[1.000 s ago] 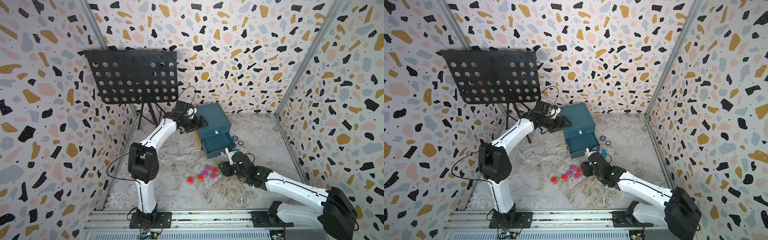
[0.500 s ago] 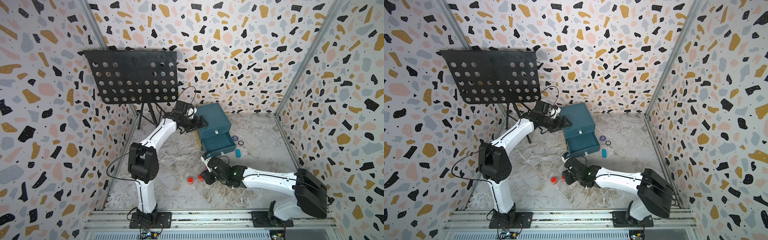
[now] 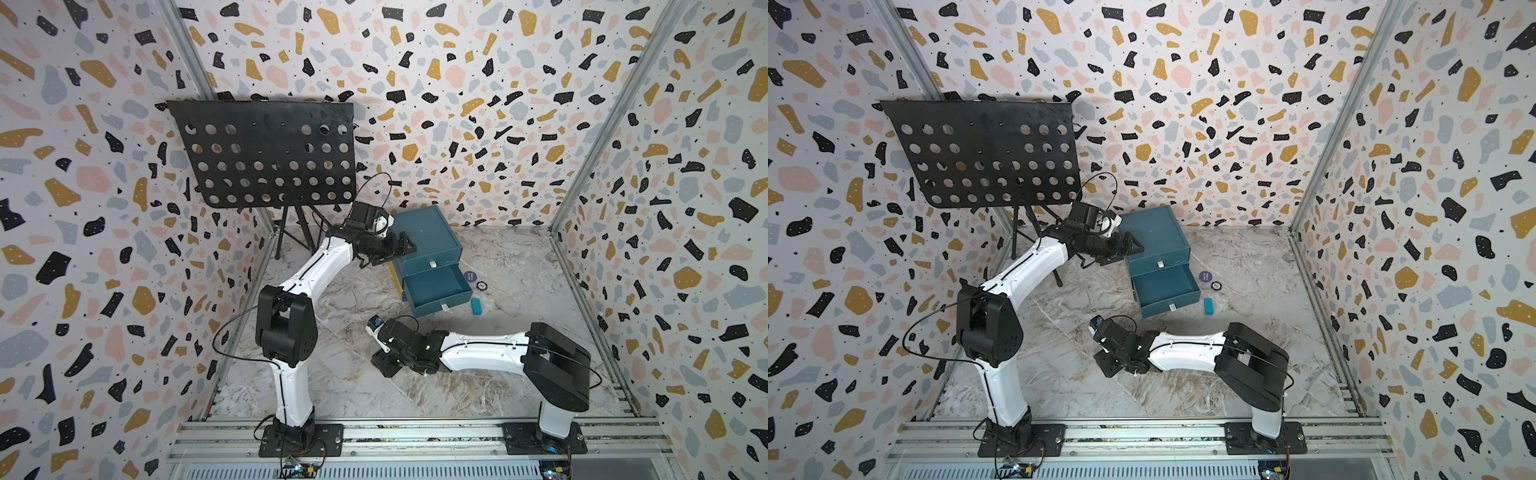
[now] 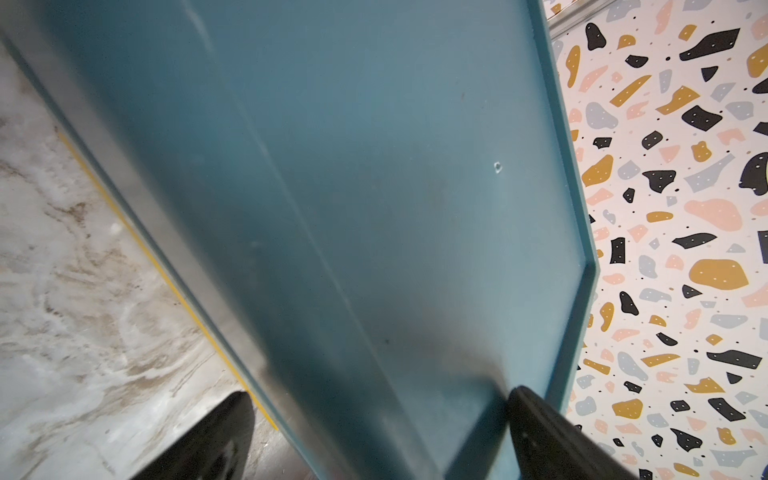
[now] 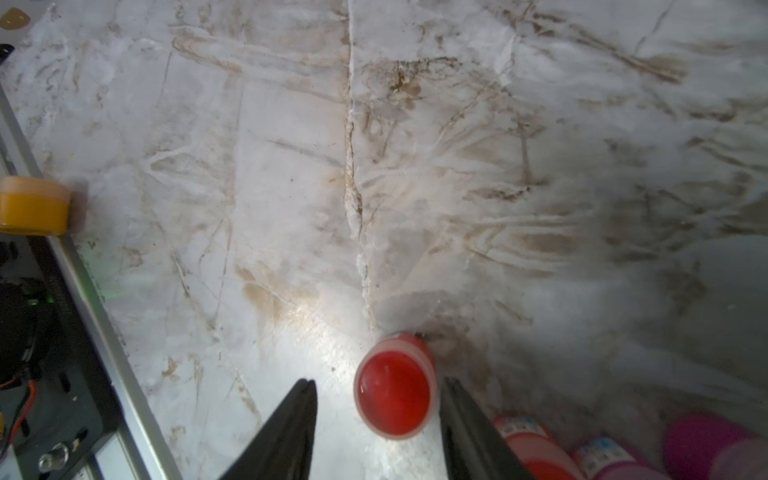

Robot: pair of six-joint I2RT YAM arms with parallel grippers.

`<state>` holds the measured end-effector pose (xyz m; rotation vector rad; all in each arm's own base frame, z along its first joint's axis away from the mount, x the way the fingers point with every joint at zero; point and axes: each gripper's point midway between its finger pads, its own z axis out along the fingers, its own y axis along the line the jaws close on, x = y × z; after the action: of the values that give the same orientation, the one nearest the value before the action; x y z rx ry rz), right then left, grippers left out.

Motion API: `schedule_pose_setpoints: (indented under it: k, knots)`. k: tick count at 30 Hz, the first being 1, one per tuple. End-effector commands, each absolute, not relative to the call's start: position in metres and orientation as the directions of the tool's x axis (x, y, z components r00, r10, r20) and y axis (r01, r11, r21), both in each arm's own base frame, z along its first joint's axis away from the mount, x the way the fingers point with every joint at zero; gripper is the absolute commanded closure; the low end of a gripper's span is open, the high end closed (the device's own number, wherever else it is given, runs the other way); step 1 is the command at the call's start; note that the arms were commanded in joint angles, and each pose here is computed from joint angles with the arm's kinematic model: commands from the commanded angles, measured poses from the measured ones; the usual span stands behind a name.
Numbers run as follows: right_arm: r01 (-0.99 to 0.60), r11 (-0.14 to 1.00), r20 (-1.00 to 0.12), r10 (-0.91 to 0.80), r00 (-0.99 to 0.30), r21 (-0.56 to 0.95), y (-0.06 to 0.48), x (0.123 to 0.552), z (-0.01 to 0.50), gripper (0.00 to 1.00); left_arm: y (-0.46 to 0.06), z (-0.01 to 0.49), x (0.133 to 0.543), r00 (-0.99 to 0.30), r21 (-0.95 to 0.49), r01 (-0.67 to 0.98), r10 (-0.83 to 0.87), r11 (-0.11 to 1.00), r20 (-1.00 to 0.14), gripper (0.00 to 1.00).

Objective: Put the paint cans in the drawer according to color
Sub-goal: Pick up the paint can at the center of the board.

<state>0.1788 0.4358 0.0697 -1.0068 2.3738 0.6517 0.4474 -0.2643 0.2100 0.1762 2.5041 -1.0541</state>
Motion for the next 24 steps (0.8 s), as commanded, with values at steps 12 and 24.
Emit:
schedule_pose_setpoints:
  k: [12,24]
  knots:
    - [-0.756,0.632,-0.547,-0.577,-0.606,0.172,0.439,0.18,0.051,0.48,-0.255,0.215,0.443,-0.902,-0.646,0.271,-0.046,0.713,-0.43,0.02]
    - [-0.797,0.582,-0.65,-0.545,-0.529,0.161,0.44,0.176,0.112,0.84,-0.254,0.214,0.443,-0.902,-0.645,0.268,-0.048,0.716,-0.429,0.02]
